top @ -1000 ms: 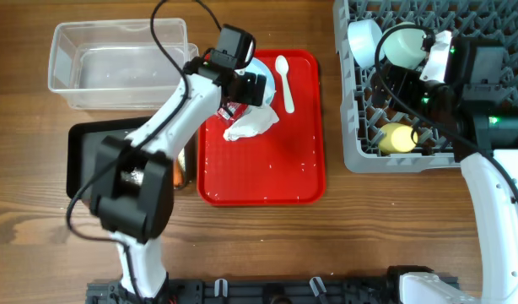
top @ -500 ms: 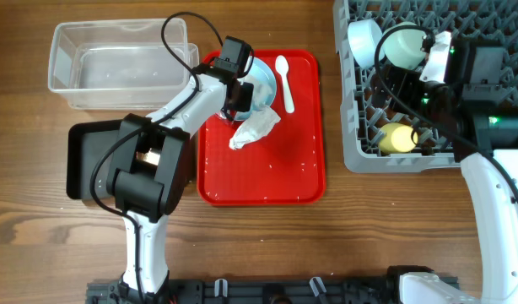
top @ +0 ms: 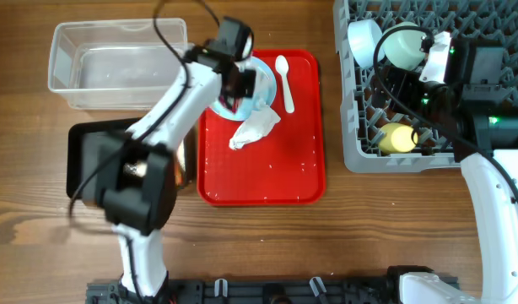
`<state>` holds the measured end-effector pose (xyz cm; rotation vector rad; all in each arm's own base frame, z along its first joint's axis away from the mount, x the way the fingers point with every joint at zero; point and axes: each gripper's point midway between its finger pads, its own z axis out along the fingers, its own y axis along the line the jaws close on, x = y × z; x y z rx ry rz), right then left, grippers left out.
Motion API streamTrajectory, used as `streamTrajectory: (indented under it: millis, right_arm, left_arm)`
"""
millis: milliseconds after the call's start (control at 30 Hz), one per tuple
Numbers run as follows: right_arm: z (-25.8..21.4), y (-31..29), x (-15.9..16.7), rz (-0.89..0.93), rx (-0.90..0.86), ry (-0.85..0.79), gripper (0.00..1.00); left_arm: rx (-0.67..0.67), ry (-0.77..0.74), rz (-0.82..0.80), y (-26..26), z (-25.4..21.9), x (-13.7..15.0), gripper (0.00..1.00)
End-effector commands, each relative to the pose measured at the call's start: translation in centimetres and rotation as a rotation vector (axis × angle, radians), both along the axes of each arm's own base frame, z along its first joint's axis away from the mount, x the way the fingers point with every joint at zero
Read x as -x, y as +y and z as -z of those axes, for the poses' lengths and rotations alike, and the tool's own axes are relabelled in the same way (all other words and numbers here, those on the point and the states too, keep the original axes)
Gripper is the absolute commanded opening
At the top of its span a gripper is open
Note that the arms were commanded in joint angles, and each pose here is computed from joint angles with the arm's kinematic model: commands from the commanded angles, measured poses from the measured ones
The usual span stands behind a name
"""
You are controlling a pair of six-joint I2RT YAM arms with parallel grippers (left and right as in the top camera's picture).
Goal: Sort waste into correct bins and load items into the dishwasher rack
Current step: 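Grasp the tissue and wrapper and drop them into the clear bin, then reach the left gripper back to the remaining tissue on the plate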
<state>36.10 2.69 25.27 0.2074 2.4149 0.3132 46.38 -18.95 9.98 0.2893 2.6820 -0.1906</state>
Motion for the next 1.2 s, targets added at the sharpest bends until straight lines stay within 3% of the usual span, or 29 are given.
streamTrajectory:
  millis: [0, 200, 400, 433, 467, 500, 700, 733, 933, 1067, 1167]
  right_arm:
    - [0.3, -0.1, -0.2, -0.013, 0.016, 0.005, 1.00]
    - [0.4, -0.1, -0.2, -0.013, 0.015, 0.007, 1.00]
    - [0.5, 0.0, -0.1, -0.013, 0.014, 0.014, 1.00]
    - [0.5, 0.0, 0.0, -0.013, 0.014, 0.017, 1.00]
    - [0.5, 0.0, 0.0, -0.013, 0.014, 0.018, 1.00]
    - [0.6, 0.0, 0.0, -0.012, 0.014, 0.019, 1.00]
    - [0.7, 0.0, 0.1, -0.012, 0.013, 0.026, 1.00]
    - [0.7, -0.1, 0.2, -0.012, 0.014, 0.027, 1.00]
    - [0.7, -0.1, 0.2, -0.015, 0.017, 0.027, 1.00]
    - [0.7, -0.1, 0.1, -0.014, 0.016, 0.026, 1.00]
    - [0.6, -0.1, 0.1, -0.013, 0.014, 0.025, 1.00]
  left_arm:
    - [0.041, -0.248, -0.087, 2.6, -11.3, -1.3, 0.04]
    - [-0.152, -0.353, -0.347, 13.3, -13.4, -3.6, 0.04]
    - [-0.125, -0.351, -0.488, 21.0, -9.4, -7.8, 0.07]
    - [-0.110, -0.338, -0.492, 21.5, -8.4, -8.2, 0.15]
    - [-0.101, -0.322, -0.493, 21.9, -7.5, -8.4, 0.42]
    - [-0.093, -0.307, -0.494, 22.2, -6.7, -8.6, 0.57]
    - [-0.097, -0.244, -0.495, 22.6, -4.3, -8.3, 0.97]
    - [-0.096, -0.248, -0.494, 22.6, -4.5, -8.3, 1.00]
    - [-0.018, -0.302, -0.416, 19.3, -10.1, -6.5, 0.98]
    - [0.073, -0.205, -0.083, 10.1, -12.0, -1.5, 0.96]
    - [0.088, -0.037, 0.050, 4.6, -9.1, 2.6, 0.96]
